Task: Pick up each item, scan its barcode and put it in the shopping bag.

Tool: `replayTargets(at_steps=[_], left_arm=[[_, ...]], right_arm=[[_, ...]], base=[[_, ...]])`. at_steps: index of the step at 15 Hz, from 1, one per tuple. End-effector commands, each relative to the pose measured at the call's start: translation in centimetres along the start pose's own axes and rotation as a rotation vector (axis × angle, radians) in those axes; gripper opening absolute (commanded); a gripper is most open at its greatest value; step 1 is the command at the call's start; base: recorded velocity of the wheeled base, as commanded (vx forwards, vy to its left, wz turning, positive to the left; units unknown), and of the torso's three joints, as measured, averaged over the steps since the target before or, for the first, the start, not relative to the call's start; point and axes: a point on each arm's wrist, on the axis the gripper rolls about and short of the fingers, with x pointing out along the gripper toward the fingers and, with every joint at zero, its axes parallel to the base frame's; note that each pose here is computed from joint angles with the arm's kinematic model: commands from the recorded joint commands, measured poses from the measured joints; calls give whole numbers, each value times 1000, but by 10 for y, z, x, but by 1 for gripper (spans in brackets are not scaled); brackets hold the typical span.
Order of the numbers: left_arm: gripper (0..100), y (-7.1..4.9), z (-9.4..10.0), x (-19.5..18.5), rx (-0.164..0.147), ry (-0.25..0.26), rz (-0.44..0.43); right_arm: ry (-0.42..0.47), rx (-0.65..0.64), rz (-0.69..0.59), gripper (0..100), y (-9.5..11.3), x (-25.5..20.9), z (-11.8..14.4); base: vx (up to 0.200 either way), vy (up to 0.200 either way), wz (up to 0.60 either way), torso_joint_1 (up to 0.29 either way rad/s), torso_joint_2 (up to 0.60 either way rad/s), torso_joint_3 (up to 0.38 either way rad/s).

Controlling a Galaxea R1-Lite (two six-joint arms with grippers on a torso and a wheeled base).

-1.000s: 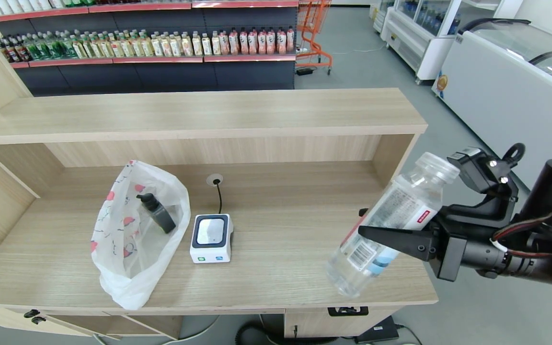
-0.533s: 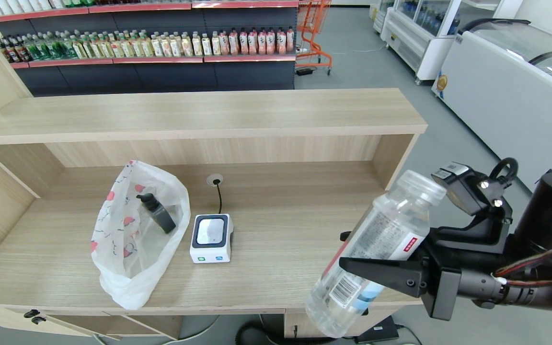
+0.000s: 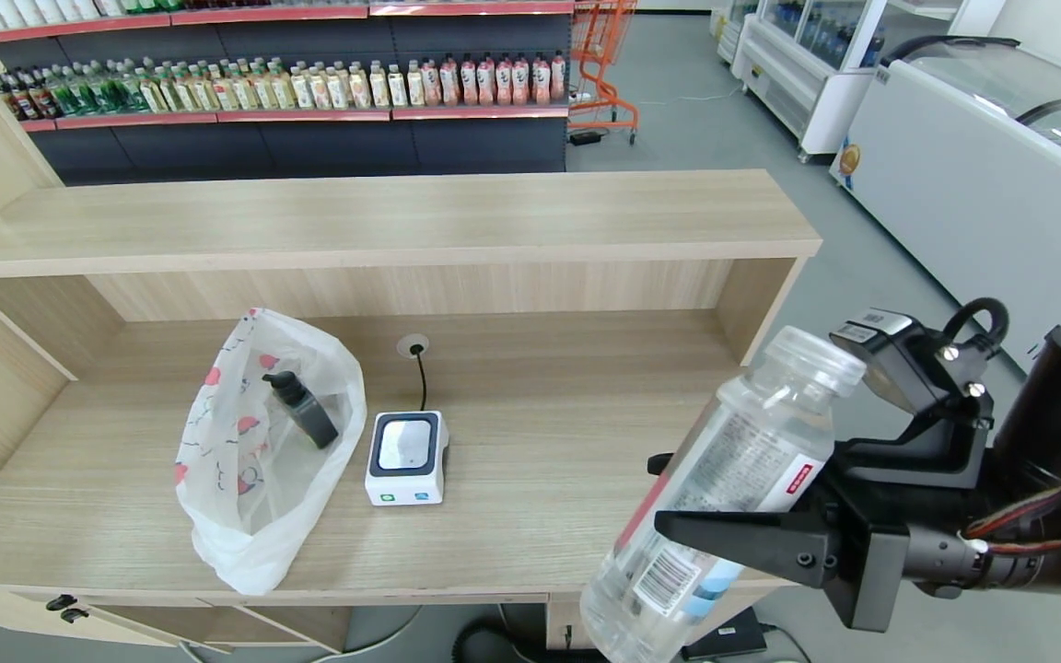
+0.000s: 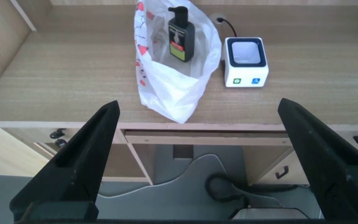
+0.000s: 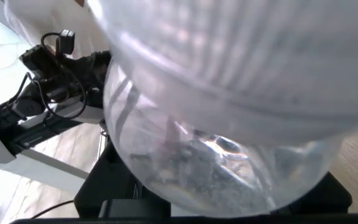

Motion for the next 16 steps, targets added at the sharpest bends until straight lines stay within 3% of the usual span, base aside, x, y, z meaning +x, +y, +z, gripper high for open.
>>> replayTargets(at_steps=[1,7,16], left_arm=[[100,0,0,0,0,0,0],[100,0,0,0,0,0,0],[100,0,0,0,0,0,0]], right_arm=[[14,2,13,0,-2,1,-3],[57,24,81,0,-4,3,-12],[74,15,81,0,-5,3,-16]], base=[[0,0,0,0,0,0],[0,0,0,0,0,0],[0,0,0,0,0,0]])
